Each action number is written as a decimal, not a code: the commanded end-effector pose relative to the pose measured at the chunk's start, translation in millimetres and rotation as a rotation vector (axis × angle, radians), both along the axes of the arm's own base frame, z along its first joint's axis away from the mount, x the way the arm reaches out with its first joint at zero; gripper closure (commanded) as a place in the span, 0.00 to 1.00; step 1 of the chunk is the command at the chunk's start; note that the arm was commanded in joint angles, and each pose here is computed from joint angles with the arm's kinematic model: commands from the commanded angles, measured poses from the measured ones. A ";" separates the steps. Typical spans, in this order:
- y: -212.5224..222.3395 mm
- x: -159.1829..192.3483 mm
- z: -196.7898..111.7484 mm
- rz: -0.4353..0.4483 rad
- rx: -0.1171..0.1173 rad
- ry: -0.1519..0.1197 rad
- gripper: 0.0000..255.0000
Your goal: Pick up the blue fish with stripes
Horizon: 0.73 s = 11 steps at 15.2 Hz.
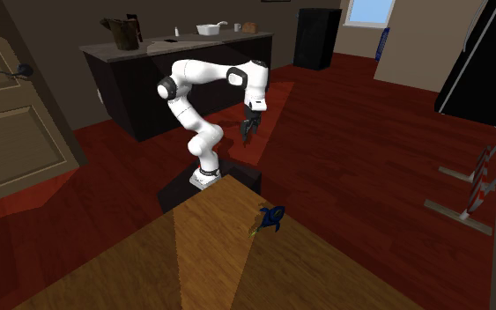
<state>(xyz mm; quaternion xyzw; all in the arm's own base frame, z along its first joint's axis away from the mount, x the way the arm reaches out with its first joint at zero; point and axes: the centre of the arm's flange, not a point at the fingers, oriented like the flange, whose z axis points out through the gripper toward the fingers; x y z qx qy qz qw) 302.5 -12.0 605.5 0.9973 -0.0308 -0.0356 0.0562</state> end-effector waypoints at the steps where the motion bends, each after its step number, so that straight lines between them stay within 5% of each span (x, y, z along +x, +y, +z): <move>1: 0.0 0.0 0.0 0.000 0.000 0.000 0.00; 11: -101.0 75.4 -12.5 -0.003 -0.050 0.008 0.00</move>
